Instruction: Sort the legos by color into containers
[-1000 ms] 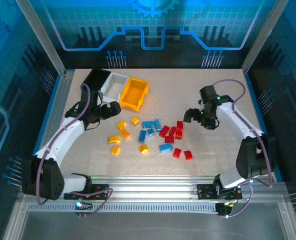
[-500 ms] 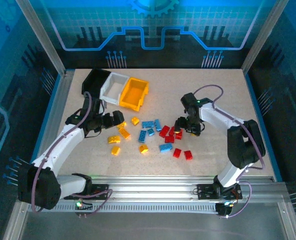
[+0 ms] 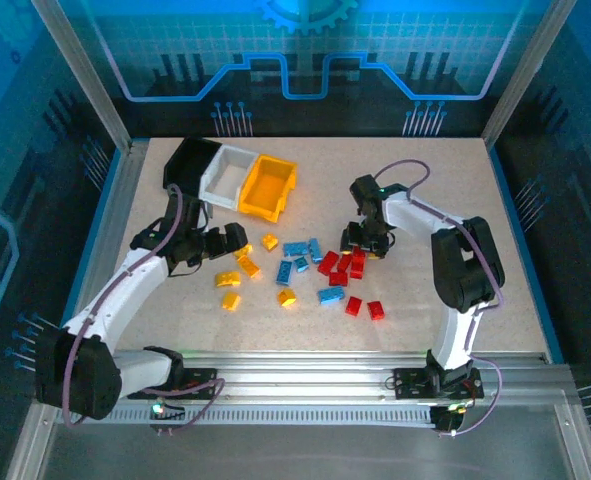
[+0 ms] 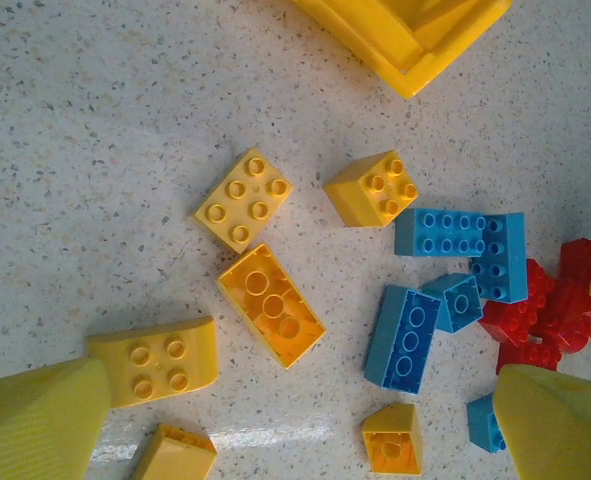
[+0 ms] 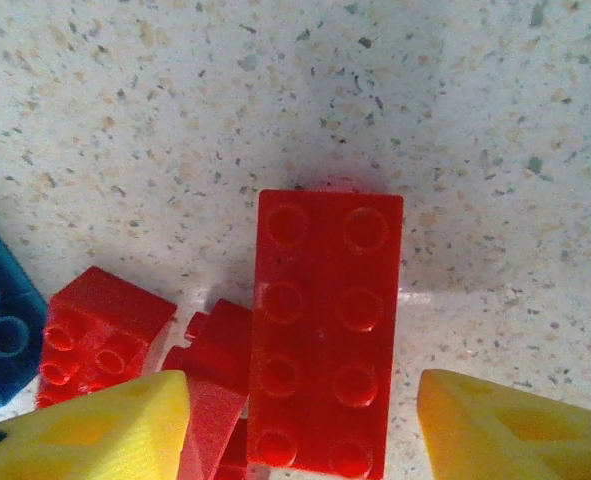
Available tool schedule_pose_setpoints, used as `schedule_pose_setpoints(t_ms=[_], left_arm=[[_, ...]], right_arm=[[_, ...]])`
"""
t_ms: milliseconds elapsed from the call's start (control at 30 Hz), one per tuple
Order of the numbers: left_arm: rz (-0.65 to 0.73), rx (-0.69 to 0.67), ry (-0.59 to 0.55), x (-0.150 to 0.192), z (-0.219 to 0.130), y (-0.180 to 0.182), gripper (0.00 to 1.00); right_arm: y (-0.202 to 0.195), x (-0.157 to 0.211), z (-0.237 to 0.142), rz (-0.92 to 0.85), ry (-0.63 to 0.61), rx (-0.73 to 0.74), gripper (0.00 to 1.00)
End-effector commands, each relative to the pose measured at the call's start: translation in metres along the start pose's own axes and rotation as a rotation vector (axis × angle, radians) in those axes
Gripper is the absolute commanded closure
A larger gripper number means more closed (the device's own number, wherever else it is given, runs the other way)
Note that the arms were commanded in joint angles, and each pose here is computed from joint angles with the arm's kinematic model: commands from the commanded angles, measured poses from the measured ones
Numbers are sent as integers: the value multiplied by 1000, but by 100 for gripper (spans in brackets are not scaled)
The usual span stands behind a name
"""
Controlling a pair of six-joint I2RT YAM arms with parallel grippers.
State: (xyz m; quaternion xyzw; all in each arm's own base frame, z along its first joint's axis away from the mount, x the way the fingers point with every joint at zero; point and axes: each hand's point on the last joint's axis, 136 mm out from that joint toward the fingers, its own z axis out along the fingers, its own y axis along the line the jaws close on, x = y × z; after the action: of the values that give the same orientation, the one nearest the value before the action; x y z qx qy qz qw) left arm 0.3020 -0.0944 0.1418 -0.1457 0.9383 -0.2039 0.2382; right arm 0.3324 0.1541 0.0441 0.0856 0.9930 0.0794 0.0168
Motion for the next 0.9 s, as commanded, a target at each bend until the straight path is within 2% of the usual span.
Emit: schedule_pose_setpoints(t_ms=[0, 367, 700, 867], left_arm=[[-5, -4, 31, 4, 3, 0, 1], [-48, 3, 28, -1, 9, -3, 1], [-64, 20, 24, -3, 9, -6, 1], [-54, 42, 22, -5, 4, -13, 1]], right_arm=[[4, 1, 4, -11, 15, -1, 42], [-3, -3, -9, -6, -25, -15, 56], [-17, -5, -31, 32, -81, -46, 59], [-13, -7, -47, 43, -111, -116, 59]])
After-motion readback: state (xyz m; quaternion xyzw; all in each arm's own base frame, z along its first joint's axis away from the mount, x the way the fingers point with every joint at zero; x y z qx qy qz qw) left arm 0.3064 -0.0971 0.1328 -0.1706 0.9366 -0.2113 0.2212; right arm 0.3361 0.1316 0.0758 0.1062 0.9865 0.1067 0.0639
